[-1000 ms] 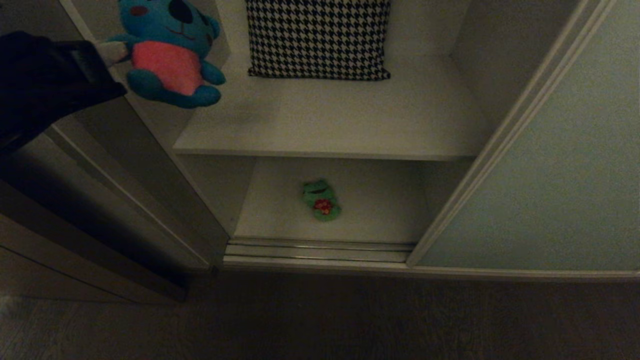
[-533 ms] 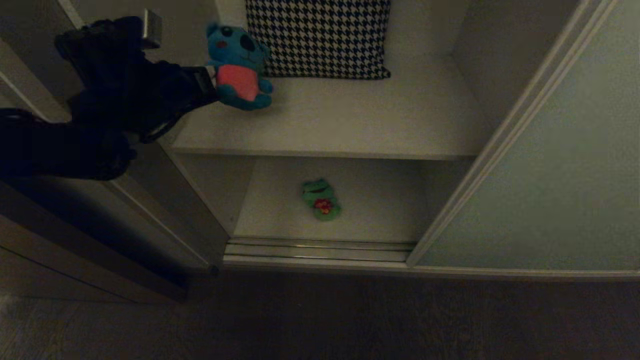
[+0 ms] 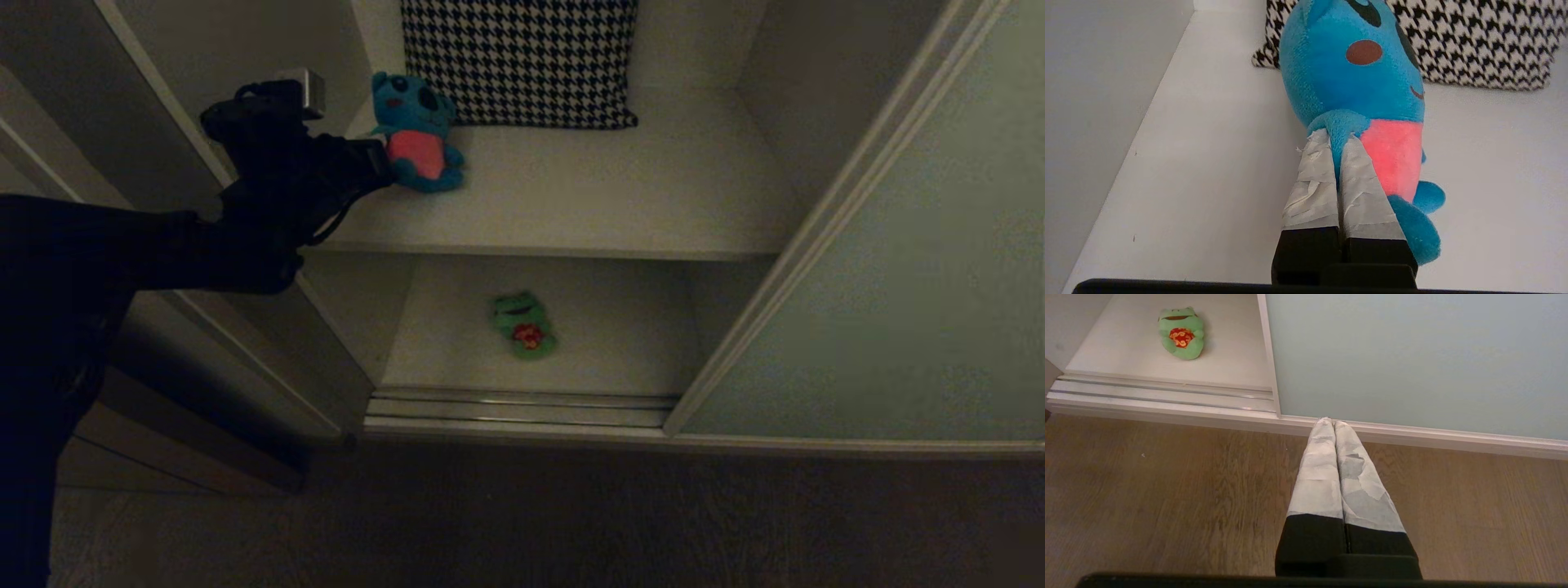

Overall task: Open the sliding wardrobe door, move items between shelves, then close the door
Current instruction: Place the blue doll on the higher shelf

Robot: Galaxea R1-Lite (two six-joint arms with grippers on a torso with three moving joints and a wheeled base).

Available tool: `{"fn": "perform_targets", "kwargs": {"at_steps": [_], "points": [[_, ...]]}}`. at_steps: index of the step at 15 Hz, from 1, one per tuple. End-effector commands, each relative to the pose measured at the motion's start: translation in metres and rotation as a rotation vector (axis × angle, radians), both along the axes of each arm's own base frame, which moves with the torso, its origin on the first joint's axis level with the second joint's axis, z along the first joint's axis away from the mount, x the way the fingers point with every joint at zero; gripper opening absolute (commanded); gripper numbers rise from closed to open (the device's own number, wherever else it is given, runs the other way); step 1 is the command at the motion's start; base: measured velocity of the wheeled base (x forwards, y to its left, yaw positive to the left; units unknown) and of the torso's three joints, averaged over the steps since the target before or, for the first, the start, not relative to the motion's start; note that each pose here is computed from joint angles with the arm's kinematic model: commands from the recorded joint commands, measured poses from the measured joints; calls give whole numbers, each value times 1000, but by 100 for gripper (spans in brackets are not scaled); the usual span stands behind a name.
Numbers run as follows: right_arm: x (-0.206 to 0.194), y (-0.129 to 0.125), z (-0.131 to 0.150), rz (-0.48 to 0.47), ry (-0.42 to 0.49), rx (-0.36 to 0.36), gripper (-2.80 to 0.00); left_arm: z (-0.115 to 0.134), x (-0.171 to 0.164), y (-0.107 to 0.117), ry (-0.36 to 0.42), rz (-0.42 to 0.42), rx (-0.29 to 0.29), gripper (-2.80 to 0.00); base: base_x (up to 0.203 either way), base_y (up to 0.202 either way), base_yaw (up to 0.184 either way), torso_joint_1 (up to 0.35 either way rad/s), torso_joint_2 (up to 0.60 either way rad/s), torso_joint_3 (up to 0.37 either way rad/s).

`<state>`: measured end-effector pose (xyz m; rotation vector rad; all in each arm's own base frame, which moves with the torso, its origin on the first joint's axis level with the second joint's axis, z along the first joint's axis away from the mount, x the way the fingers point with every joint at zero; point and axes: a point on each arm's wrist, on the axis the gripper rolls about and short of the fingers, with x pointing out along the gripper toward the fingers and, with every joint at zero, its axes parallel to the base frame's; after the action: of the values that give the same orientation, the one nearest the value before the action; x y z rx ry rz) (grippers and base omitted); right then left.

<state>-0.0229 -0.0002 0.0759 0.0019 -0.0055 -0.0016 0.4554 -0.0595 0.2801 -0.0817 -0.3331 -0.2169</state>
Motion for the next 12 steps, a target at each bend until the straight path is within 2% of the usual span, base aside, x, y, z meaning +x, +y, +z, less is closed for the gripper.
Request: {"fn": "perform_targets", "kwargs": {"at_steps": [1, 7, 8, 10, 12], "points": [[0, 0, 0, 0, -1, 0, -280, -2, 7, -1, -12, 7, -5, -280, 0, 0, 0, 0, 0, 0], [0, 0, 0, 0, -2, 0, -280, -3, 13, -1, -19, 51, -22, -280, 0, 0, 0, 0, 0, 0], [0, 0, 0, 0, -2, 0, -280, 0, 12, -1, -26, 50, -28, 0, 0, 0, 0, 0, 0, 0], [0, 0, 0, 0, -3, 0, -280, 4, 10, -1, -35, 52, -35, 0, 0, 0, 0, 0, 0, 0], [0, 0, 0, 0, -1, 0, -280, 20, -1, 1, -61, 53, -39, 0, 0, 0, 0, 0, 0, 0]]}}
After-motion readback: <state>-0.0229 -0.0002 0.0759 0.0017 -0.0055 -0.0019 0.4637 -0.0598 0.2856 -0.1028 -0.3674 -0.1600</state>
